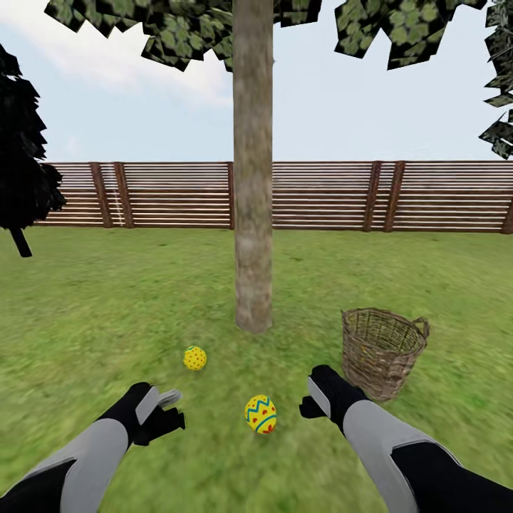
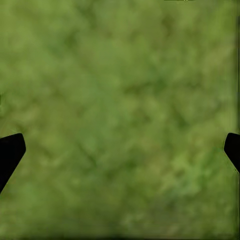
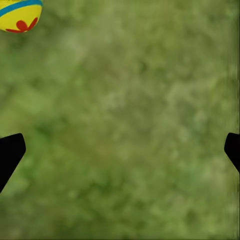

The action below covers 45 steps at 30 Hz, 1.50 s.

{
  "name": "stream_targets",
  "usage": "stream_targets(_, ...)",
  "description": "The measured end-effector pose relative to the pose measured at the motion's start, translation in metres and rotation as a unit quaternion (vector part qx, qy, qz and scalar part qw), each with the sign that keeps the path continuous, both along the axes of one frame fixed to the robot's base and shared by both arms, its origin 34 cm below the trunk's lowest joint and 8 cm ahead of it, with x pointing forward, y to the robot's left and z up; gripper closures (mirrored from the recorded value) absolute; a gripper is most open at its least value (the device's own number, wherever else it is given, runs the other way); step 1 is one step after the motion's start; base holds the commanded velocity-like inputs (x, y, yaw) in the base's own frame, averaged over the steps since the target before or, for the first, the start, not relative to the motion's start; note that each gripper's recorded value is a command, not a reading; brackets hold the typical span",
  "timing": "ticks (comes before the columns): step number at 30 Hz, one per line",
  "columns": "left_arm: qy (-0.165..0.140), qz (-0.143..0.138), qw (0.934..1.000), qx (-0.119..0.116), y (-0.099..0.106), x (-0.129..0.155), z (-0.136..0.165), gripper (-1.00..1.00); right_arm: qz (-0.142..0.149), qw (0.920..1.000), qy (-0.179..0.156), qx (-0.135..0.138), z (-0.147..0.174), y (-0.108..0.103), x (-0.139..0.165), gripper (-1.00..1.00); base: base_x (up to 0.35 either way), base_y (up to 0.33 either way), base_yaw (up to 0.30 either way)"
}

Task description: Take the three Easter eggs out of the wicker basket on the lawn in the garden, then place them on the lawn next to a single tree (choose any tree) so that all three eggs are next to the same tree and none are left in the basket.

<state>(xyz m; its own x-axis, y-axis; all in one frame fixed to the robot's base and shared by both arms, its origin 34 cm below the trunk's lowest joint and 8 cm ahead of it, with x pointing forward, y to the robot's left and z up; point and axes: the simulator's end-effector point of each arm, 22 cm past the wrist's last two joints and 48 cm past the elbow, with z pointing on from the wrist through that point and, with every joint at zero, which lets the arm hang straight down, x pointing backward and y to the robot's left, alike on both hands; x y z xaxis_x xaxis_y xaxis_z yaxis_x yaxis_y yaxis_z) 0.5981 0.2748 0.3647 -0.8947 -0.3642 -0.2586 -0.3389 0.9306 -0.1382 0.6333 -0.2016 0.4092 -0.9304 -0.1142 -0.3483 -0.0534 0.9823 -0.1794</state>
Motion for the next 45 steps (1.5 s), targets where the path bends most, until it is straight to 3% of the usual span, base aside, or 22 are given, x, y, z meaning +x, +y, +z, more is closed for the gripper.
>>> stream_targets(2, -0.011, 0.000, 0.9999, -0.011, 0.004, 0.004, 0.006, -1.00, -0.001, 1.0000, -0.006, -0.001, 0.006, -0.002, 0.002, -1.00, -0.150, -0.314, 0.291)
stream_targets(5, -0.034, -0.010, 0.9982, -0.049, -0.006, 0.011, 0.017, -1.00, -0.003, 0.9999, -0.014, -0.003, 0.014, -0.006, 0.004, -1.00, -0.150, -0.313, 0.291)
stream_targets(9, -0.048, -0.017, 0.9965, -0.066, -0.013, 0.015, 0.028, -1.00, -0.004, 0.9997, -0.022, -0.006, 0.024, -0.009, 0.006, -1.00, -0.150, -0.313, 0.285)
stream_targets(17, -0.064, -0.023, 0.9954, -0.068, -0.022, 0.018, 0.046, -1.00, -0.005, 0.9992, -0.039, -0.006, 0.043, -0.010, 0.008, -1.00, -0.150, -0.312, 0.225)
stream_targets(27, -0.083, -0.032, 0.9939, -0.066, -0.032, 0.021, 0.068, -1.00, -0.005, 0.9982, -0.060, -0.003, 0.067, -0.009, 0.010, -1.00, -0.146, -0.312, 0.022)
stream_targets(37, -0.093, -0.033, 0.9930, -0.065, -0.032, 0.023, 0.080, -1.00, -0.005, 0.9976, -0.069, 0.000, 0.079, -0.008, 0.010, -1.00, -0.131, -0.312, -0.218)
stream_targets(45, -0.109, -0.035, 0.9912, -0.065, -0.034, 0.024, 0.098, -1.00, -0.007, 0.9962, -0.087, -0.003, 0.098, -0.013, 0.011, -1.00, -0.129, -0.312, -0.023)
